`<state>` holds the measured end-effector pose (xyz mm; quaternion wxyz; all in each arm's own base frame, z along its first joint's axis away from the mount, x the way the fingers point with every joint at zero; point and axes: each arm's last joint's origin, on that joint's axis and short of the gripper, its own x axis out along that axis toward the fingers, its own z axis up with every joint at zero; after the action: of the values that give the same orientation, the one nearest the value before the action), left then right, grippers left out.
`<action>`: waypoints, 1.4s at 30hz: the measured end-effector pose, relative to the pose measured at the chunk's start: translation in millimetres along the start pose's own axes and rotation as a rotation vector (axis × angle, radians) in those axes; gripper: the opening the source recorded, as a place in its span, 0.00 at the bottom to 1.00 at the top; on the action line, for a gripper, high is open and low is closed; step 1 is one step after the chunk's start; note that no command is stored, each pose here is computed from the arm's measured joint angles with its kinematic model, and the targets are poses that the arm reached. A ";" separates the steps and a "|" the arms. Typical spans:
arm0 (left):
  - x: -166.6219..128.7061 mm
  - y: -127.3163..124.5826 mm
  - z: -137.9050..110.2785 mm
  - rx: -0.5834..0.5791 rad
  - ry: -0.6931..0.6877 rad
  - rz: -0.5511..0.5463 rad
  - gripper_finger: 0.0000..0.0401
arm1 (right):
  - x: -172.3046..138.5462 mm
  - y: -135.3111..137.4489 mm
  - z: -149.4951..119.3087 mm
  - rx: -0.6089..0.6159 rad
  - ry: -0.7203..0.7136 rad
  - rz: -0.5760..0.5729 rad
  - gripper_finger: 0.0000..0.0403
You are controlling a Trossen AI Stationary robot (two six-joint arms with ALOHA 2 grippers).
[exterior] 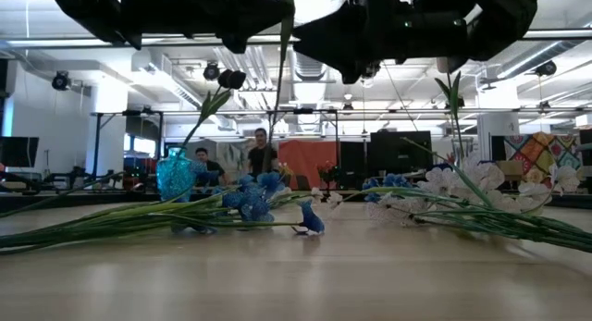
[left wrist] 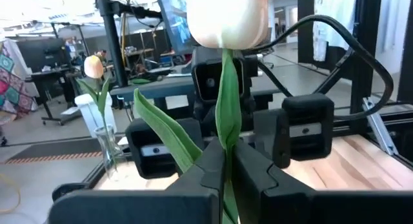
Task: Sort flowers into vase by color
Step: Put the yellow flower into the transparent vase
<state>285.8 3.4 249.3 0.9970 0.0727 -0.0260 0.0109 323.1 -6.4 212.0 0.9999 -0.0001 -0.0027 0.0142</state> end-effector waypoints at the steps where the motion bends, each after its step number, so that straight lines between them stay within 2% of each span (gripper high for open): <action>1: 0.0 0.0 0.3 0.000 -0.003 0.000 0.00 | 0.0 0.0 1.4 -0.001 -0.015 0.000 0.41; 5: 0.1 -0.4 0.7 0.000 -0.013 -0.016 0.00 | 0.0 0.0 5.1 -0.002 -0.049 -0.001 0.41; 18: 0.0 1.1 4.9 0.030 -0.060 -0.014 0.00 | 17.6 -1.9 14.4 -0.001 -0.030 -0.028 0.29; 22: 0.0 1.6 4.8 0.031 -0.059 -0.011 0.00 | 19.8 -2.2 13.7 -0.001 -0.035 -0.034 0.22; 25: -0.1 3.3 5.2 0.016 -0.057 0.045 0.01 | 19.6 -3.1 14.4 -0.011 -0.040 -0.071 0.12; 28: -0.2 5.0 5.2 0.008 -0.052 0.096 0.05 | 19.3 -3.9 15.0 -0.019 -0.040 -0.096 0.04; 37: -7.6 3.2 -7.3 0.009 -0.042 0.094 0.24 | 8.2 -4.5 32.7 -0.042 -0.042 -0.121 0.04; 42: -17.5 1.3 -20.5 0.010 -0.045 0.095 0.34 | -10.4 -7.2 55.0 -0.107 -0.003 -0.251 0.03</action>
<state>269.3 7.3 228.4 0.9941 0.0767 -0.0518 0.0565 312.5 -13.9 266.9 0.9924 -0.0530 -0.0048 -0.1109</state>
